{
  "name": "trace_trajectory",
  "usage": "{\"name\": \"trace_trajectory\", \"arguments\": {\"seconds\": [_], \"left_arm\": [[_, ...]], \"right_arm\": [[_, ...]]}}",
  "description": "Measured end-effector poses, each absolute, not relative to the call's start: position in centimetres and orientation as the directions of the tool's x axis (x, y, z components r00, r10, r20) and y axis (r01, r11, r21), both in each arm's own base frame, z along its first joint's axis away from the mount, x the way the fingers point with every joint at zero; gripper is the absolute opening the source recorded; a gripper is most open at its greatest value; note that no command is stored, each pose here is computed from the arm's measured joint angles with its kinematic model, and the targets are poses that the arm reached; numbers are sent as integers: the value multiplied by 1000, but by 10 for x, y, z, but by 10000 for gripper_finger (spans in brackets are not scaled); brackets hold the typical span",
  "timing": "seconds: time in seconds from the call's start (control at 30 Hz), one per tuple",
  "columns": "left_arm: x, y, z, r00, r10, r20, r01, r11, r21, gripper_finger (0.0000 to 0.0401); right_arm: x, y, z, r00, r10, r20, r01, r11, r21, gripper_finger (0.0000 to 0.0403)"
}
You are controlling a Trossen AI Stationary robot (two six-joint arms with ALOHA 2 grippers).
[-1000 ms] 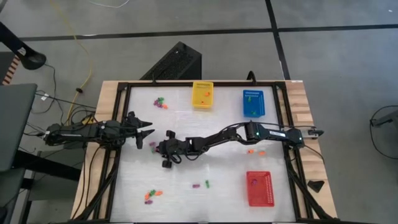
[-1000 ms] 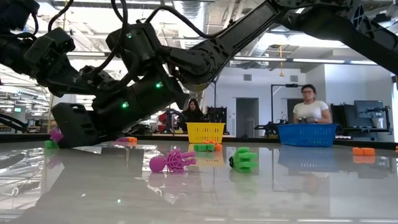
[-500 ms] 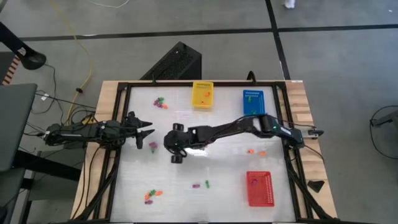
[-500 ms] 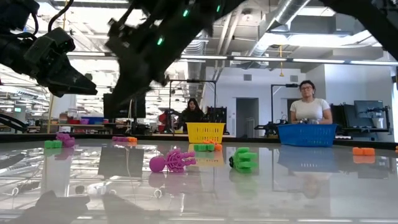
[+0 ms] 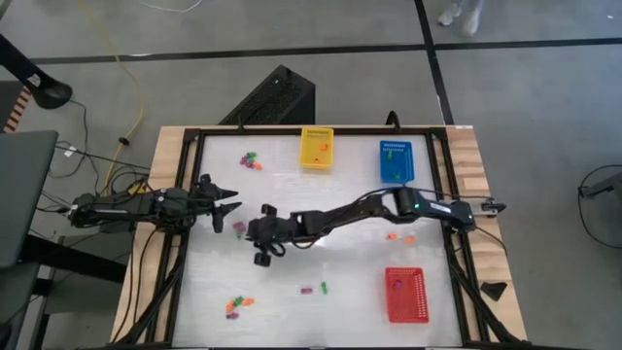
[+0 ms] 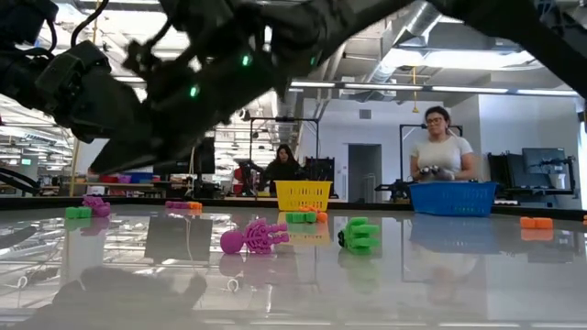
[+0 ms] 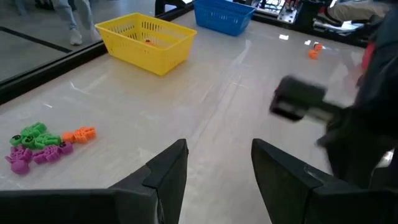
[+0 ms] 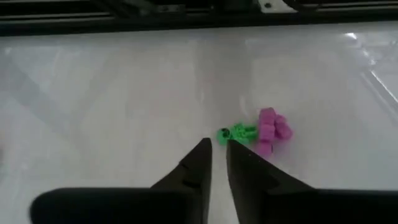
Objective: Sort Halloween decoration
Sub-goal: Put the violet skeleton toy into the red bin
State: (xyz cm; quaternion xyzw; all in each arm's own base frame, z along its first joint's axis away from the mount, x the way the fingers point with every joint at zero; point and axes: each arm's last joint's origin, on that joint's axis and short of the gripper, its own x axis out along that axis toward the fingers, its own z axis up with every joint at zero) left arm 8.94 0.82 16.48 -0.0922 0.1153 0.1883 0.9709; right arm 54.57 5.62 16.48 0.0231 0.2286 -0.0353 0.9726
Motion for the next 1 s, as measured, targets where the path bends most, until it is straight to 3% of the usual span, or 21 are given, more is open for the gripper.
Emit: {"name": "trace_trajectory", "arguments": {"seconds": [0.3,0.43,0.8,1.0], "left_arm": [[89,8,165,903,343,-259,-386,913,-136,169],[89,8,165,903,343,-259,-386,913,-136,169],[89,8,165,903,343,-259,-386,912,-136,169],[89,8,165,903,343,-259,-386,912,-136,169]], "right_arm": [[562,25,127,939,-129,-320,165,982,88,217],[566,21,116,957,-103,-270,137,984,112,250],[563,19,102,924,-133,-359,193,972,137,248],[563,17,100,916,-144,-375,205,970,129,166]]}}
